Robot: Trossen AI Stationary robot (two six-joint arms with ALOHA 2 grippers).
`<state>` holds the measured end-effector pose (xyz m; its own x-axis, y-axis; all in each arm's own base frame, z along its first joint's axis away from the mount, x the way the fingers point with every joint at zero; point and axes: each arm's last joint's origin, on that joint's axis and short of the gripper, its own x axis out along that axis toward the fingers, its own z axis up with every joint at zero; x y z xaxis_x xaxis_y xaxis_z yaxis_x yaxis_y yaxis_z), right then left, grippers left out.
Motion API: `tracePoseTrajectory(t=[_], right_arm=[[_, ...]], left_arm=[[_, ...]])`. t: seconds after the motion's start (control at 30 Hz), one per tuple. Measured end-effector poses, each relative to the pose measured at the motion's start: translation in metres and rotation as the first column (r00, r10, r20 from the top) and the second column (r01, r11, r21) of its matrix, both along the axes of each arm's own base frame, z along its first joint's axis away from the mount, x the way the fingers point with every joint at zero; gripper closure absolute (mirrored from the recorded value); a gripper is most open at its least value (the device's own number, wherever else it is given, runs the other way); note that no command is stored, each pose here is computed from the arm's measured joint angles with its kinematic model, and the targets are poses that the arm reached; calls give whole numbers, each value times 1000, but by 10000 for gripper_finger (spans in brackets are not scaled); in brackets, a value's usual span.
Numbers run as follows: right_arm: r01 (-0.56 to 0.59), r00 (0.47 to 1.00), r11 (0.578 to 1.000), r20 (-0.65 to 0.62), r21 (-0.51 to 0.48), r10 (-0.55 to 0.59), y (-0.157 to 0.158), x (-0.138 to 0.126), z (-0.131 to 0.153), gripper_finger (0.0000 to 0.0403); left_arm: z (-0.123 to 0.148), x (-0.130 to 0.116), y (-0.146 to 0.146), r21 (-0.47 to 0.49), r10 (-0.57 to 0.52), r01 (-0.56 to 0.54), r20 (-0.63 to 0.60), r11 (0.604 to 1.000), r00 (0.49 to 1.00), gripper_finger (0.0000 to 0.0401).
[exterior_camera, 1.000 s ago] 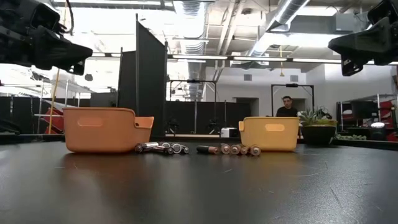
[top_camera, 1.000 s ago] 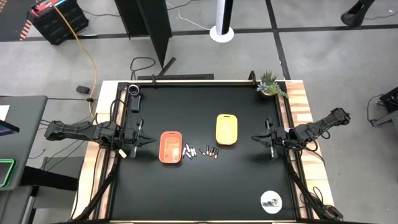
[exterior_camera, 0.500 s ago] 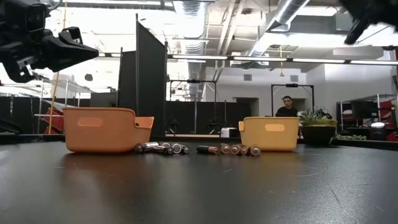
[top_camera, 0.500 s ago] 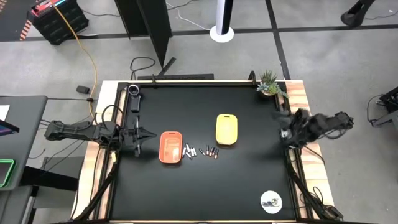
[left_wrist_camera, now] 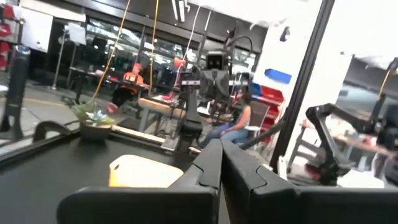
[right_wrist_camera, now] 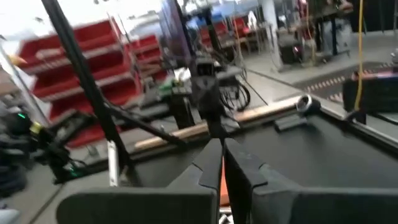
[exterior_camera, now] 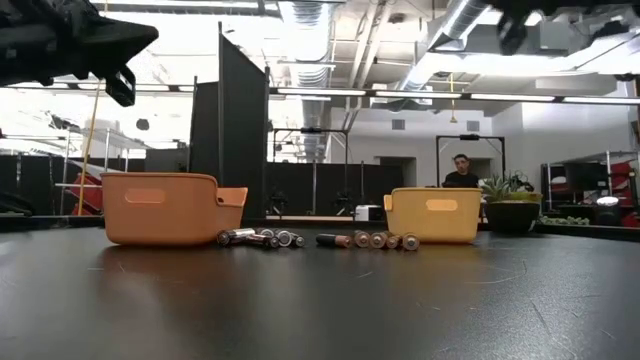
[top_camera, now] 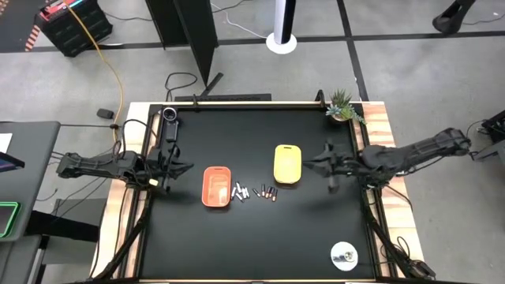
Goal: Sort batteries
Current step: Put the big brown battery into the yellow bin
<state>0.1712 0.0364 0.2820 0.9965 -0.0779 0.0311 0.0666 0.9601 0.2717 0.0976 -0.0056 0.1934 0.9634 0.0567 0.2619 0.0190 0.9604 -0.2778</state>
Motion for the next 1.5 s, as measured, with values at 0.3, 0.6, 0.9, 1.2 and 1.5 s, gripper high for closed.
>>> tracePoseTrajectory(t=[0.3,0.6,0.9,1.2,1.5], right_arm=[[-106,983,992,-141,71,115,17,62,-10,365],[-322,797,929,-582,-182,162,69,123,-41,336],[-436,533,872,-844,-220,54,86,163,-51,253],[-351,311,925,-950,-144,-30,79,171,-75,163],[-150,331,988,-944,-36,15,73,171,-89,147]], left_arm=[[-4,1,0,-20,-7,6,-45,1000,999,401],[1,0,2,119,94,-88,-41,989,995,401],[3,-1,2,221,135,-124,-36,967,990,401],[14,-4,3,267,170,-187,87,945,982,401],[20,-5,3,281,176,-185,58,942,983,401]])
